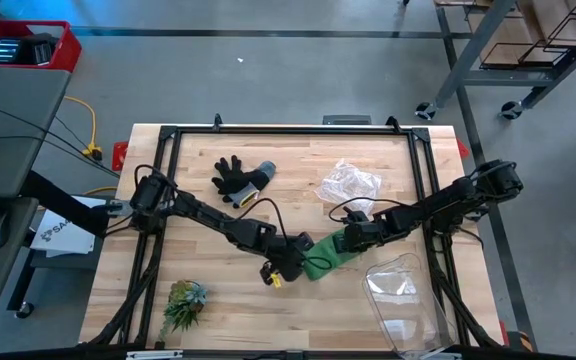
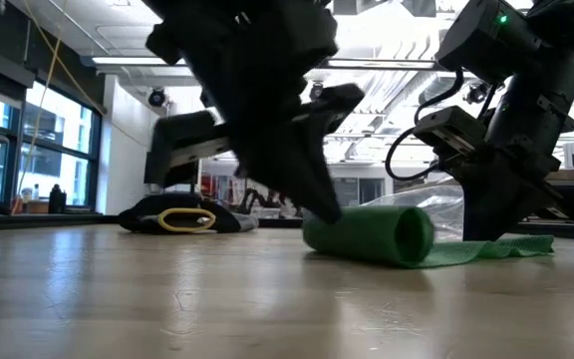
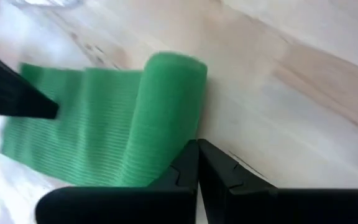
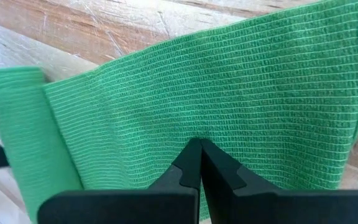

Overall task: Roll bandage
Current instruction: Roll the green bandage

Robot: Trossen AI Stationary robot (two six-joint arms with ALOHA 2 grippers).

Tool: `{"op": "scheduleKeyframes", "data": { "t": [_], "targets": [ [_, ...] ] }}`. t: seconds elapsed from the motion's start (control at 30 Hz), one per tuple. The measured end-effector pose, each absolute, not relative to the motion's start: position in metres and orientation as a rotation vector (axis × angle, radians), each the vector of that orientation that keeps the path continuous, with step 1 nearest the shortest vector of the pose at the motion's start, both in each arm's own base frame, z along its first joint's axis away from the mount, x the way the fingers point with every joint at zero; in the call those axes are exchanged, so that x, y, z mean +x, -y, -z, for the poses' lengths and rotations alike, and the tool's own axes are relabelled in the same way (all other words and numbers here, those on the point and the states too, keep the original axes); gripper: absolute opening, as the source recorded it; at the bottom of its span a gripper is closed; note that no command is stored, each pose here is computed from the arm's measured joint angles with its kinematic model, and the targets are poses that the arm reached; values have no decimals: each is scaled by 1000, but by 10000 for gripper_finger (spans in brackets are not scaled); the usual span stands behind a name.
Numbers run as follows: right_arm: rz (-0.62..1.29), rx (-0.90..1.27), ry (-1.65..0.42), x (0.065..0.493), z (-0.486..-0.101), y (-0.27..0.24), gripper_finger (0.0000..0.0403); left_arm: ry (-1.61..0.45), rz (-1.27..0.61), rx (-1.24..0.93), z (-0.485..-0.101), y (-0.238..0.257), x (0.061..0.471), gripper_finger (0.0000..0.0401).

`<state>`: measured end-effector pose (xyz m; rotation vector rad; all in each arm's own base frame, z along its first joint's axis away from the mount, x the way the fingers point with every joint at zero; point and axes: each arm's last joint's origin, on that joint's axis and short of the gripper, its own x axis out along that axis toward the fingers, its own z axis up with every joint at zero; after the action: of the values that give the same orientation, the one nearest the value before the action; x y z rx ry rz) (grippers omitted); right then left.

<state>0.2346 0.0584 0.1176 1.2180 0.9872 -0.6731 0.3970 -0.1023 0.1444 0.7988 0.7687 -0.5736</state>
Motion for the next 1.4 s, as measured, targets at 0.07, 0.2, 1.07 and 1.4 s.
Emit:
{"op": "scheduleKeyframes", "data": {
  "t": [0.07, 0.2, 1.07, 1.4],
  "targets": [
    [673, 1218, -987, 235, -118, -58, 0, -743, 558, 796, -148, 100, 401, 0],
    [673, 1218, -987, 235, -118, -58, 0, -672, 524, 807, -151, 94, 409, 0],
    [783, 1174, -958, 216, -136, -50, 0, -574, 445, 792, -147, 91, 464, 0],
    [817, 1139, -901, 204, -152, -45, 0, -576, 291, 894, -172, 81, 461, 0]
  ]
}}
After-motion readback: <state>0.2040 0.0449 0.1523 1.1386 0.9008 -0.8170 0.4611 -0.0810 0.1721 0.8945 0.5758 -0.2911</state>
